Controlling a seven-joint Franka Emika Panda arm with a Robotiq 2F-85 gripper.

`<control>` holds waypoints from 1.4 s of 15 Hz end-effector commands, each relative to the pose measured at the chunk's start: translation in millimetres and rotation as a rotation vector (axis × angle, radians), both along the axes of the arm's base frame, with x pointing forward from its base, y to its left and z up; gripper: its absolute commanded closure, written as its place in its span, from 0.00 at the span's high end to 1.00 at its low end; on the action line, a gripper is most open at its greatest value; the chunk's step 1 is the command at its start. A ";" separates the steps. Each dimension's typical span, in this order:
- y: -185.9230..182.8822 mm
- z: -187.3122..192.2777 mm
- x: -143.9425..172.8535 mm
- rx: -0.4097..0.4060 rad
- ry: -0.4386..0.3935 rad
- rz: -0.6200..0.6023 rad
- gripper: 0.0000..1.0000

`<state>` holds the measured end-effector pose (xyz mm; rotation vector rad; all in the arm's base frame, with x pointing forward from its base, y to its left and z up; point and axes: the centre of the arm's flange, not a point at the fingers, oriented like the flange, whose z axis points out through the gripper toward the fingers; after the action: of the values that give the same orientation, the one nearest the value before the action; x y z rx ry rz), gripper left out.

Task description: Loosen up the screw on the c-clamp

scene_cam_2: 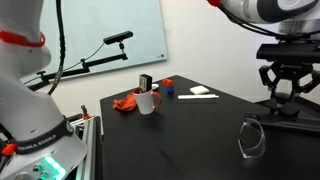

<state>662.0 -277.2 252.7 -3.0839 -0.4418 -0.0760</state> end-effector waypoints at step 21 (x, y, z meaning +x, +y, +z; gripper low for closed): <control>9.0 42.4 23.9 -0.006 -0.006 -0.418 1.00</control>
<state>688.8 -276.5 293.0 -3.1202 0.0699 -0.0901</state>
